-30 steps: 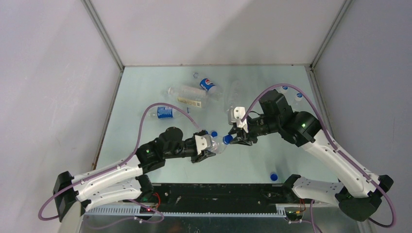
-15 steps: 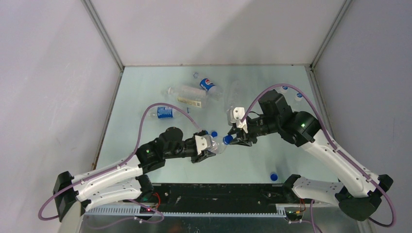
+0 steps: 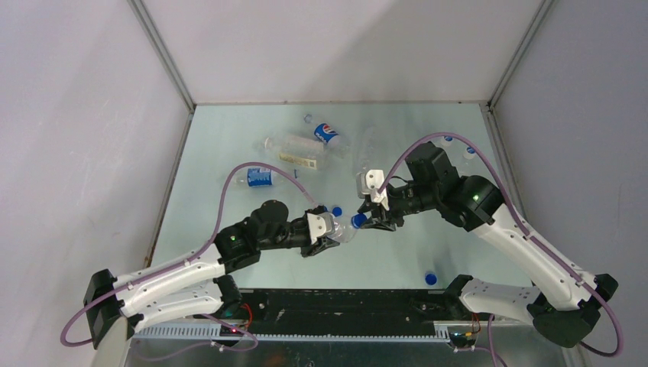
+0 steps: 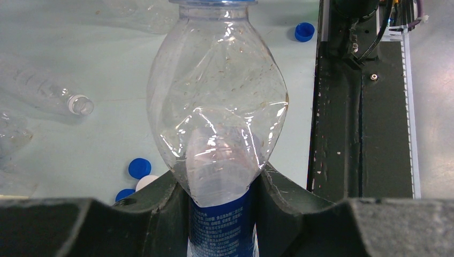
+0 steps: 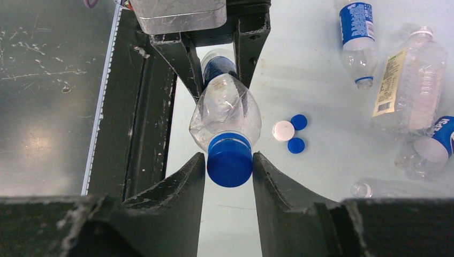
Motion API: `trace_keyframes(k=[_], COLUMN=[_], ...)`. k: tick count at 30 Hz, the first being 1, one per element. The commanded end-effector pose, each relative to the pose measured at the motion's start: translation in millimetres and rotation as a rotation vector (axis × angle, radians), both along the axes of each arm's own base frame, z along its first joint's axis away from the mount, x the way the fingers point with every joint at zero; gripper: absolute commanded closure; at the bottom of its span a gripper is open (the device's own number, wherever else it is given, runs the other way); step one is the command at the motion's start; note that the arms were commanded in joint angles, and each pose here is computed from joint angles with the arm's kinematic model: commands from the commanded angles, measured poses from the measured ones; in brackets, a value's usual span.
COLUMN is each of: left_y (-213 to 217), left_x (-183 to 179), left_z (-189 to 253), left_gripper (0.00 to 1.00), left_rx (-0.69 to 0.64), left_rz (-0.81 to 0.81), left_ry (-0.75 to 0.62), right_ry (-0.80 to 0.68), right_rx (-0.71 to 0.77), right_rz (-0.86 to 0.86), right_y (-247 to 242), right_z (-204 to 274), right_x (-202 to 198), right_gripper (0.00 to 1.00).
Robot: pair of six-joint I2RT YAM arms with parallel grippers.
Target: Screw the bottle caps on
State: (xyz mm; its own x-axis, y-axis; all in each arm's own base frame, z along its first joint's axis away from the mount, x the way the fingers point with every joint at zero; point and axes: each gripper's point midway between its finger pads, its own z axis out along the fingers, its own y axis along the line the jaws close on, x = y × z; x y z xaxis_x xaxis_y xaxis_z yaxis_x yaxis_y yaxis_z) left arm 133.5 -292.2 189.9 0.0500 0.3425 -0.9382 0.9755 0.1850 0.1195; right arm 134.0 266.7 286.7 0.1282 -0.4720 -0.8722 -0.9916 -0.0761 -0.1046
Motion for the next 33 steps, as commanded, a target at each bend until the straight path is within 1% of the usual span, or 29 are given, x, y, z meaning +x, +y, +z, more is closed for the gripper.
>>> trace_keyframes(k=[1,9,12,18,22,25,31,33], left_y=[-9.4,-8.8,-10.4,-10.3,-10.3,-10.3,-8.6,-7.6], left_x=[10.6,12.3,14.1,15.0,14.5,14.1,17.8,19.1], left_z=[37.3,34.0,40.3,41.9,43.6,48.3,60.8,64.9], left_gripper=[0.78,0.79,0.78,0.79,0.79,0.79,0.79,0.79], left_rx=[-0.107,-0.105,-0.131,-0.136,-0.146,-0.171,-0.241,-0.265], left_rz=[0.027,0.041,0.047,0.05,0.051,0.053,0.078,0.084], left_ry=[-0.052,-0.032,-0.041,-0.044,-0.041,-0.045,-0.082,-0.106], right_ry=[0.004,0.01,0.008,0.008,0.015,0.043,0.182,0.23], right_rx=[0.012,0.004,0.0,-0.006,-0.015,-0.014,0.051,0.065], right_rz=[0.03,0.03,0.027,0.02,0.011,0.005,-0.033,-0.051], right_y=[2.3,0.4,-0.4,-0.4,-0.4,0.8,9.7,12.4], right_z=[8.9,7.5,6.9,5.5,3.4,1.7,7.2,7.1], right_x=[-6.9,-8.8,-8.5,-6.7,-5.1,-5.3,-10.0,-10.8], right_gripper=[0.6,0.58,0.57,0.59,0.62,0.68,0.79,0.82])
